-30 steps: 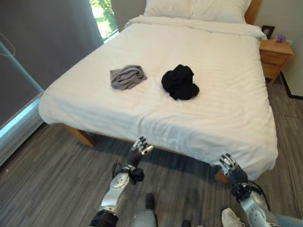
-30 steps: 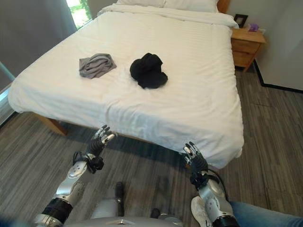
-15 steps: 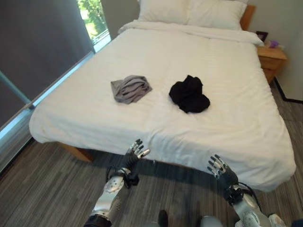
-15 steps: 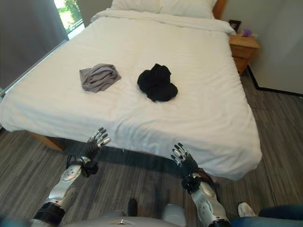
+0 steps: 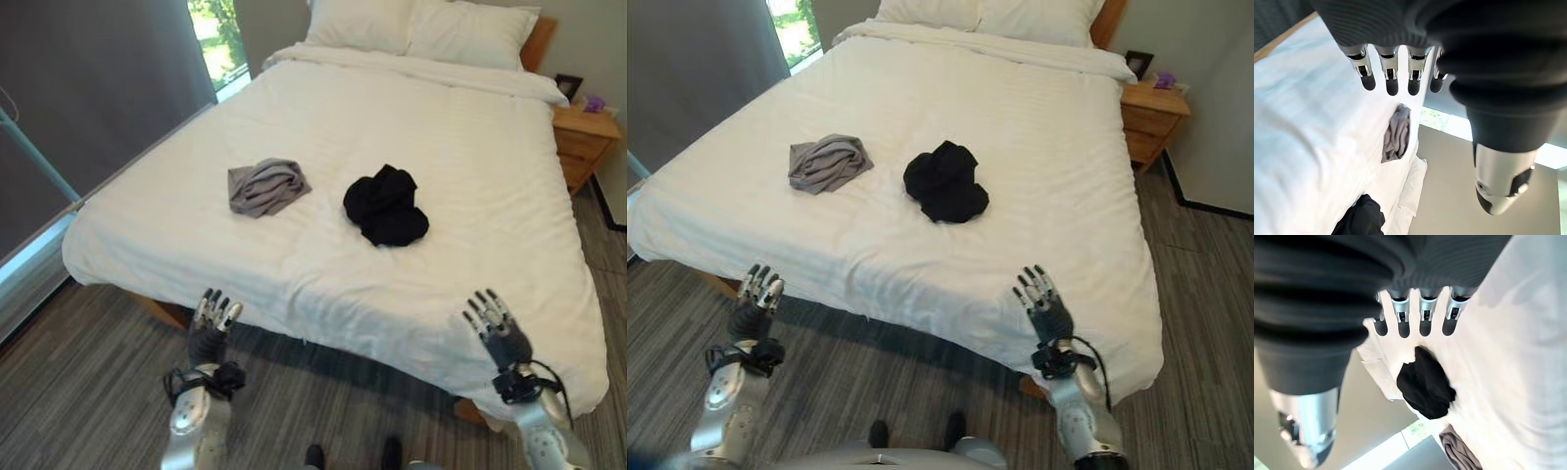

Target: Pick up bed clothes into laundry basket.

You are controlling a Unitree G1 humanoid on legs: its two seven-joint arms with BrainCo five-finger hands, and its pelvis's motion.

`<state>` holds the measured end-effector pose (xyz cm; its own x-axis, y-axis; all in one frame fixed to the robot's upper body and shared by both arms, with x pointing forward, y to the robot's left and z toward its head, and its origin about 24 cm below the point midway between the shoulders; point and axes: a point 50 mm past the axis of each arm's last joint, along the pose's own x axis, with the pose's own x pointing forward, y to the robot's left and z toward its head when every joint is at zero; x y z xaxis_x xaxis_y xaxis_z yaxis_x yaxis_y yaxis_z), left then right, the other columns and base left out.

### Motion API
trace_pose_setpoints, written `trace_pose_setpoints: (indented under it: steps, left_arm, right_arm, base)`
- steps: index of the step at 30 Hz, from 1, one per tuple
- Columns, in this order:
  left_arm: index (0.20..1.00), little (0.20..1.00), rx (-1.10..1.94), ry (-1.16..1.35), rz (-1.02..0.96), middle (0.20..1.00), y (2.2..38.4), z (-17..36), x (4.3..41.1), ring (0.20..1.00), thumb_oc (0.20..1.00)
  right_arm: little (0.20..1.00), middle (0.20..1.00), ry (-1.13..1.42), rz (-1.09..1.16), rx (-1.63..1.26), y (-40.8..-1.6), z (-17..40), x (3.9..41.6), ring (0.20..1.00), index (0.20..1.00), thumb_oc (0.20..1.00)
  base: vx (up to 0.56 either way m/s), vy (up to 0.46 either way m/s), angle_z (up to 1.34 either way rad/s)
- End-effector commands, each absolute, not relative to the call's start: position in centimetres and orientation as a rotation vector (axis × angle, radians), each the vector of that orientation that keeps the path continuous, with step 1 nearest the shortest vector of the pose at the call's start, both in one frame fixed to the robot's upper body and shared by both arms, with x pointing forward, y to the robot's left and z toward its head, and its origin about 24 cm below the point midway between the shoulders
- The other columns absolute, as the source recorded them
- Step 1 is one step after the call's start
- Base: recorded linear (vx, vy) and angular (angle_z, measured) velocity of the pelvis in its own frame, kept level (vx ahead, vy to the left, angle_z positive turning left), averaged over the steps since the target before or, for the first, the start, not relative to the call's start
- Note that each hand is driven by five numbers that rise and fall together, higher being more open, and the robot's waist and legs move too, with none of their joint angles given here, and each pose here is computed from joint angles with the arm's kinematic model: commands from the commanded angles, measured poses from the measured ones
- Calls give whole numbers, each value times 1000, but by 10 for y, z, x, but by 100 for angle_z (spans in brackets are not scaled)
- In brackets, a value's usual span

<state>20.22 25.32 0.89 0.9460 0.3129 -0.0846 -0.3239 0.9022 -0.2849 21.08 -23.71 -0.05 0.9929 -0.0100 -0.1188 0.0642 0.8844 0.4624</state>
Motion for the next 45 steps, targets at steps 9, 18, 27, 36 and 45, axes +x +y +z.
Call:
trace_pose_setpoints:
  steps: [9,18,27,36,45]
  left_arm:
    - [1000,1000,-365,-119,357,1000,255,33,214,1000,1000]
    - [1000,1000,-257,-229,386,1000,272,59,226,1000,1000]
    - [1000,1000,-55,-259,349,1000,284,82,241,1000,1000]
    - [1000,1000,-115,-170,368,1000,283,58,228,1000,1000]
    - [1000,1000,-69,-181,339,1000,290,67,236,1000,1000]
  right_arm:
    - [1000,1000,-14,12,502,-231,24,232,1000,1000,1000]
    - [1000,1000,-31,-12,465,-236,26,230,1000,1000,1000]
    - [1000,1000,4,26,605,-207,13,223,1000,1000,1000]
    - [1000,1000,54,73,572,-210,7,217,1000,1000,1000]
    - [1000,1000,68,107,561,-210,8,224,1000,1000,1000]
  base:
    - [28,26,22]
    - [247,355,-8]
    - [151,499,-14]
    - [130,111,-33]
    - [124,-178,-21]
